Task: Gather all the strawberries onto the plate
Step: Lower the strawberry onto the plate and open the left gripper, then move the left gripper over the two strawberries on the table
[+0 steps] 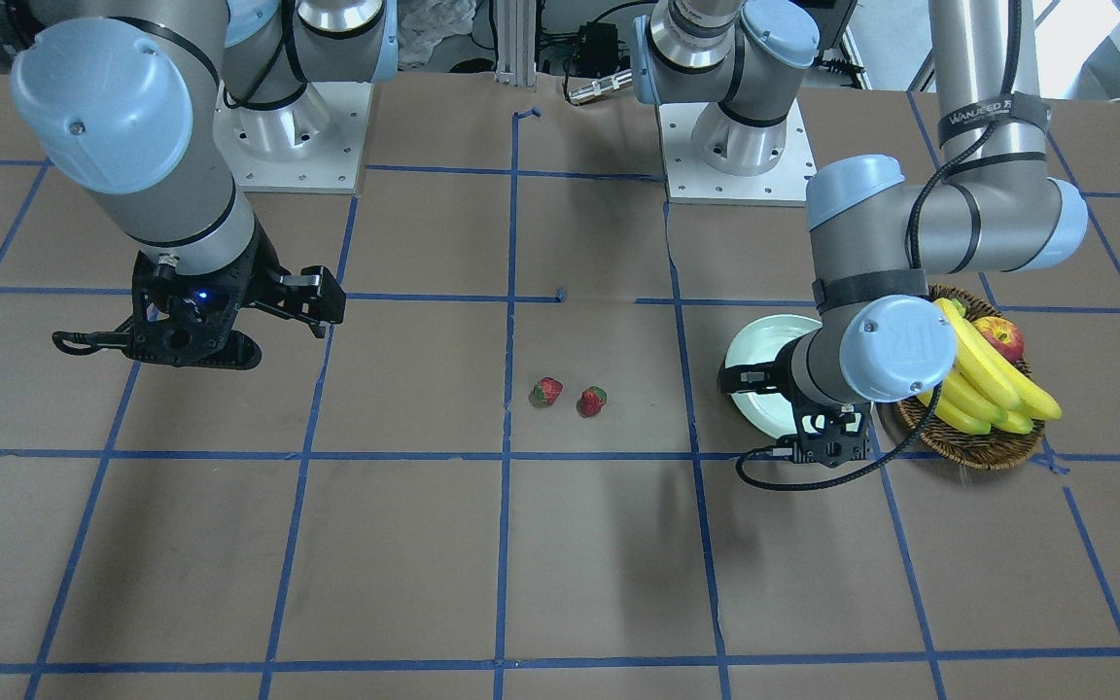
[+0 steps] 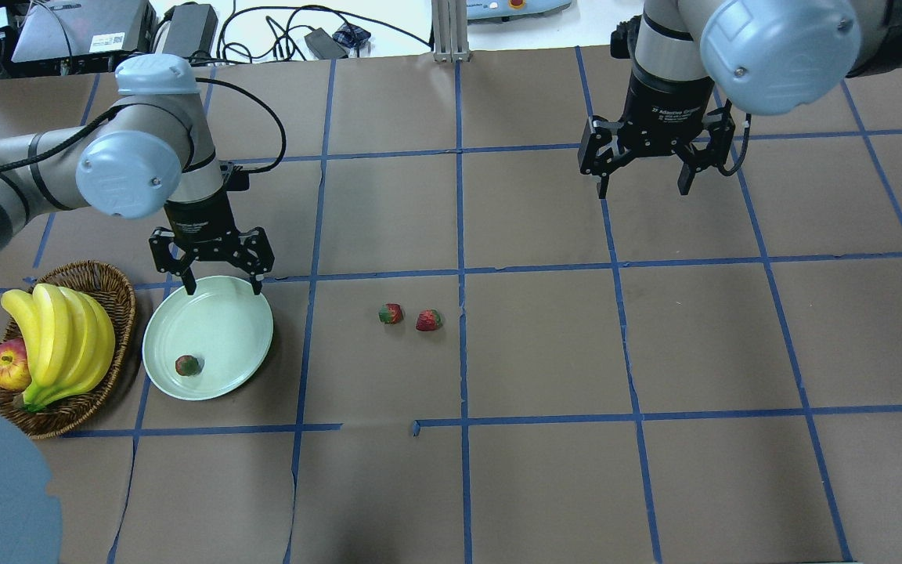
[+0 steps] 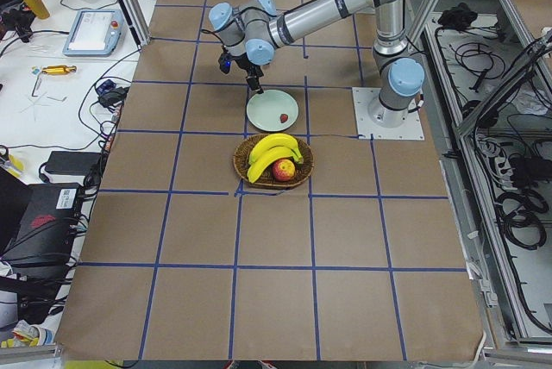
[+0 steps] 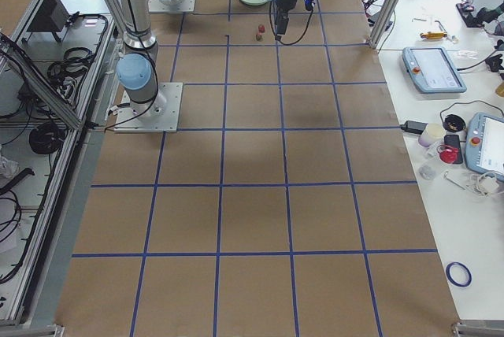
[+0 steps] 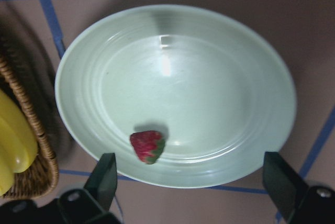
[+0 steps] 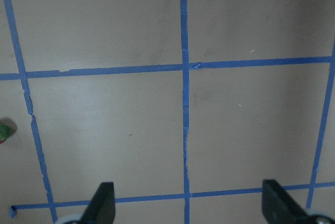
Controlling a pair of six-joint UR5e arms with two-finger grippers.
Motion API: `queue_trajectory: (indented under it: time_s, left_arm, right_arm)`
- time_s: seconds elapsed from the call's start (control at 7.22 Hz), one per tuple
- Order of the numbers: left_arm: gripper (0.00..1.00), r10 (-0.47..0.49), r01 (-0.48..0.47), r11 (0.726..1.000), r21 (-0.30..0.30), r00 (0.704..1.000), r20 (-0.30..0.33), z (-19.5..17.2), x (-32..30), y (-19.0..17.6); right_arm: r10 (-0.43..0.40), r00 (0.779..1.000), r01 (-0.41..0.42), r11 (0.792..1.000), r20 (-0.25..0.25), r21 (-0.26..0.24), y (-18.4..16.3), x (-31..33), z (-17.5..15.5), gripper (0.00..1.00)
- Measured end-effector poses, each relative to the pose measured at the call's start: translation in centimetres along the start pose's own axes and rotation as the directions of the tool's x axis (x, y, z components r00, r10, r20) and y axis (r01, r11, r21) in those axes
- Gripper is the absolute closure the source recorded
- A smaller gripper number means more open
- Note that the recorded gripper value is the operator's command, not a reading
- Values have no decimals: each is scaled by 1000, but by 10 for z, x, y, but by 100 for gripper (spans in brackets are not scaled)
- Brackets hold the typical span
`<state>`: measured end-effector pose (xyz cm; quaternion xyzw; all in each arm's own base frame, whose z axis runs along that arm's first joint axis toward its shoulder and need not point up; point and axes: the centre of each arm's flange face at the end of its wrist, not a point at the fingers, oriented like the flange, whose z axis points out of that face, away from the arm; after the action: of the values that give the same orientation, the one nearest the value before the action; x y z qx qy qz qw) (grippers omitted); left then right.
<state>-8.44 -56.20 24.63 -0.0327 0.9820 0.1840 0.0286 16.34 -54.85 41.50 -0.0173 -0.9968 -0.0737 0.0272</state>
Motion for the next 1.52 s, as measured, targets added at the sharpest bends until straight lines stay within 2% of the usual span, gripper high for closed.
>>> queue_trajectory:
  time_s: [0.42, 0.69, 0.97, 1.11, 1.25, 1.38, 1.52]
  left_arm:
    - [0, 93, -89, 995, 45, 993, -77, 6, 82, 6]
    - [7, 160, -159, 987, 22, 983, -92, 27, 126, 10]
    - [10, 206, -209, 978, -12, 972, -115, 49, 152, 11]
    - [22, 215, -220, 975, -27, 969, -125, 59, 158, 9]
    - [42, 223, -229, 973, -39, 966, -129, 66, 161, 7]
    - [66, 237, -244, 969, -39, 963, -131, 71, 162, 4]
    - [100, 251, -256, 966, -22, 959, -132, 72, 164, 0]
  right_arm:
    - [-1, 1000, 1, 1000, 1, -11, 0, 0, 7, 0]
    - [-1, 1000, 1, 1000, 0, -21, 2, 0, 18, 0]
    - [0, 1000, 0, 1000, 0, -25, 2, 0, 20, 0]
    - [-1, 1000, 1, 1000, -1, -28, 2, 0, 22, 0]
    - [-2, 1000, 2, 999, -1, -32, 2, 0, 23, 0]
    - [-2, 1000, 2, 999, -1, -33, 3, 0, 24, 0]
    - [-2, 1000, 2, 999, -2, -33, 3, 0, 24, 0]
